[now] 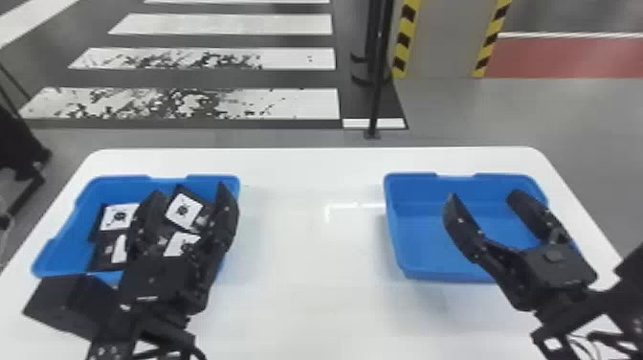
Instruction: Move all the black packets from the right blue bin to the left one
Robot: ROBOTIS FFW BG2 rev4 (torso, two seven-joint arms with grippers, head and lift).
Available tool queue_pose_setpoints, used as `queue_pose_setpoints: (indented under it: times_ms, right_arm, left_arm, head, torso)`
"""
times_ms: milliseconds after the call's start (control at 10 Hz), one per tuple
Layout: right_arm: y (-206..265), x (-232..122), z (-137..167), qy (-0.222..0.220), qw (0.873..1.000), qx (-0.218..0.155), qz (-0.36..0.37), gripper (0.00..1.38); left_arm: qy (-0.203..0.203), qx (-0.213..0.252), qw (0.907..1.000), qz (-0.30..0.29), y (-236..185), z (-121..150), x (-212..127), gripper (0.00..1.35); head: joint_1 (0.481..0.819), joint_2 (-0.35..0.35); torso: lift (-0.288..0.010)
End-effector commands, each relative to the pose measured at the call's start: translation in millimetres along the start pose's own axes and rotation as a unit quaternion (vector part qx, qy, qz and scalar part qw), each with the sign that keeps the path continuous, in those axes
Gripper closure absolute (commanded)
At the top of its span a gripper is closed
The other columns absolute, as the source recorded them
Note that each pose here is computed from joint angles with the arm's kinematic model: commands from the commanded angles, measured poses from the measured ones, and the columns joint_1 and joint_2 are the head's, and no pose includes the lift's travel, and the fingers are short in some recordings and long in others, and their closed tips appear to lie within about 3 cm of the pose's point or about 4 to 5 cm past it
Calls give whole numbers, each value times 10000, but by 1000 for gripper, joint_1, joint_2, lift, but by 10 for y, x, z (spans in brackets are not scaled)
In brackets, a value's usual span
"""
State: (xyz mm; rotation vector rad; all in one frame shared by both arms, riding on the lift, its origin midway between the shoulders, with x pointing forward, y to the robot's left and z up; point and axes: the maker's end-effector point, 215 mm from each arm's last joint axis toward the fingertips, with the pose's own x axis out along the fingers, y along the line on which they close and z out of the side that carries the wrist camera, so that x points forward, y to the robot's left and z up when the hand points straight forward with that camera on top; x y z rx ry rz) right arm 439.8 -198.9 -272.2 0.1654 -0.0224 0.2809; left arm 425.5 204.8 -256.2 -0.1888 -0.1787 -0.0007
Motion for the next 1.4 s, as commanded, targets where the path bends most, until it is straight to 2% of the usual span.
queue_pose_setpoints:
  times_ms: [0, 200, 500, 1300]
  right_arm:
    - [-5, 0, 4, -7, 10000, -7, -8, 122]
    - [-20, -9, 20, -24, 10000, -13, -27, 122]
    - [-51, -29, 32, -17, 9999, -56, -114, 122]
    - [-264, -227, 127, -26, 9983, -180, -551, 122]
  left_arm:
    - [-33, 157, 9999, -2, 13, 17, 5, 306]
    - [-21, 160, 9999, -1, 13, 10, 5, 306]
    - [-182, 452, 9988, -33, -3, 93, 18, 306]
    - [-16, 662, 9978, 1, 47, -17, 18, 308]
  head:
    - [695, 8]
    - [695, 8]
    - [695, 5]
    - [695, -30]
  torso:
    - [-168]
    - [-168]
    - [-168]
    - [-168]
